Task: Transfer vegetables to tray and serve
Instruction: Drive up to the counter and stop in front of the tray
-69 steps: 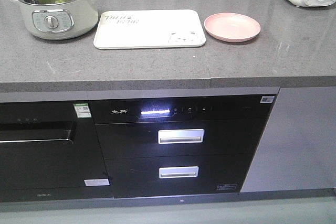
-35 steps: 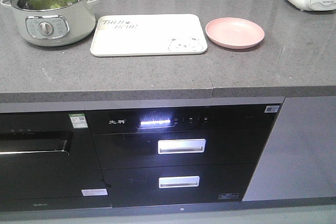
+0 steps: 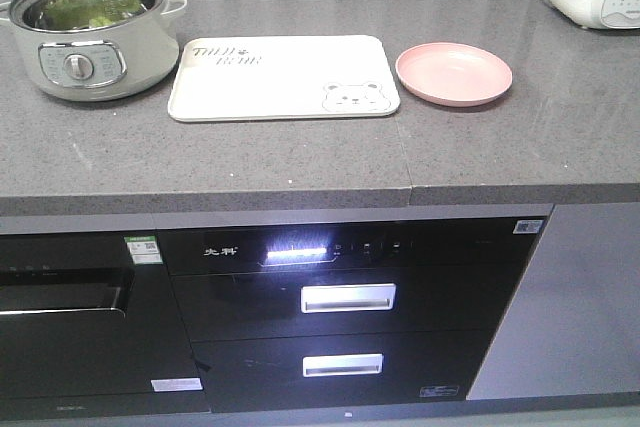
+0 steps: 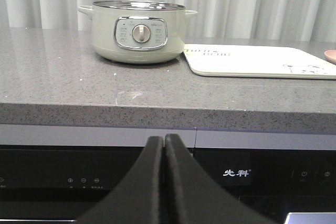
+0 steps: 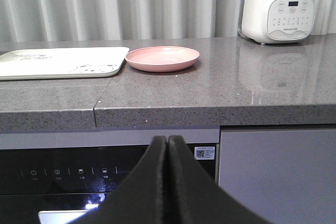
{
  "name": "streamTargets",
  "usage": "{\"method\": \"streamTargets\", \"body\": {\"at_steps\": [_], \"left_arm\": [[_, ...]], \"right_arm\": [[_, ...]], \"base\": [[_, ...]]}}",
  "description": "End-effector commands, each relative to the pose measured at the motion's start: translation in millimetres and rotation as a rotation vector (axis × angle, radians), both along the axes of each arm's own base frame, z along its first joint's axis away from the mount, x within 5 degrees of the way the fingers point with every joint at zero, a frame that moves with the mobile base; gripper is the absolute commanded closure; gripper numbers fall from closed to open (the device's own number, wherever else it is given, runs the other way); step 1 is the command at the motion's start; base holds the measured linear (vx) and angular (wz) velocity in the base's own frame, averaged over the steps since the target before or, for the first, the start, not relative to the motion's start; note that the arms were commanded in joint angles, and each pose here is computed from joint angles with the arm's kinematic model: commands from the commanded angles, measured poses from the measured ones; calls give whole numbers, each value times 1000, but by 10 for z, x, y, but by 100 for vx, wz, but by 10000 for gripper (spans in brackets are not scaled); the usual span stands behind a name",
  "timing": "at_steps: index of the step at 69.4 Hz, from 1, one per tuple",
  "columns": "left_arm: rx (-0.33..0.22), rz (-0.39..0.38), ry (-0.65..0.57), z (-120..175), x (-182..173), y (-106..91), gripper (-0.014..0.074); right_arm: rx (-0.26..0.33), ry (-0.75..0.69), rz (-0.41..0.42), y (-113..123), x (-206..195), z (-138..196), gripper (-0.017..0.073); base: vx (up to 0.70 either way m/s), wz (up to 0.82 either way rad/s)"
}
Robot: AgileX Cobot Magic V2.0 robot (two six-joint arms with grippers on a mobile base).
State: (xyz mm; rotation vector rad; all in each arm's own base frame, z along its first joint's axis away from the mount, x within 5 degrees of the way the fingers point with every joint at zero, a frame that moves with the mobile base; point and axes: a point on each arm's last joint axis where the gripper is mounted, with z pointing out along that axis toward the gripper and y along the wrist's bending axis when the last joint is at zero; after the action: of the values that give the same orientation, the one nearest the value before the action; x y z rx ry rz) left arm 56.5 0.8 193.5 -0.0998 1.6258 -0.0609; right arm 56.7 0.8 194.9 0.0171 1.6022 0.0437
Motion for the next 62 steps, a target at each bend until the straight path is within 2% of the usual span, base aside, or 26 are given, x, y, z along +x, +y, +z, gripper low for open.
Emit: {"method": "streamTargets", "body": {"at_steps": [1, 62], "left_arm": [[-4, 10, -69, 35, 1, 8, 600], [-4, 10, -69, 35, 1, 8, 600]], "right_arm": [[-5, -74, 0, 2, 0, 49, 564], [-5, -74, 0, 2, 0, 49, 564]], "base": [[7, -1], [6, 0]]}}
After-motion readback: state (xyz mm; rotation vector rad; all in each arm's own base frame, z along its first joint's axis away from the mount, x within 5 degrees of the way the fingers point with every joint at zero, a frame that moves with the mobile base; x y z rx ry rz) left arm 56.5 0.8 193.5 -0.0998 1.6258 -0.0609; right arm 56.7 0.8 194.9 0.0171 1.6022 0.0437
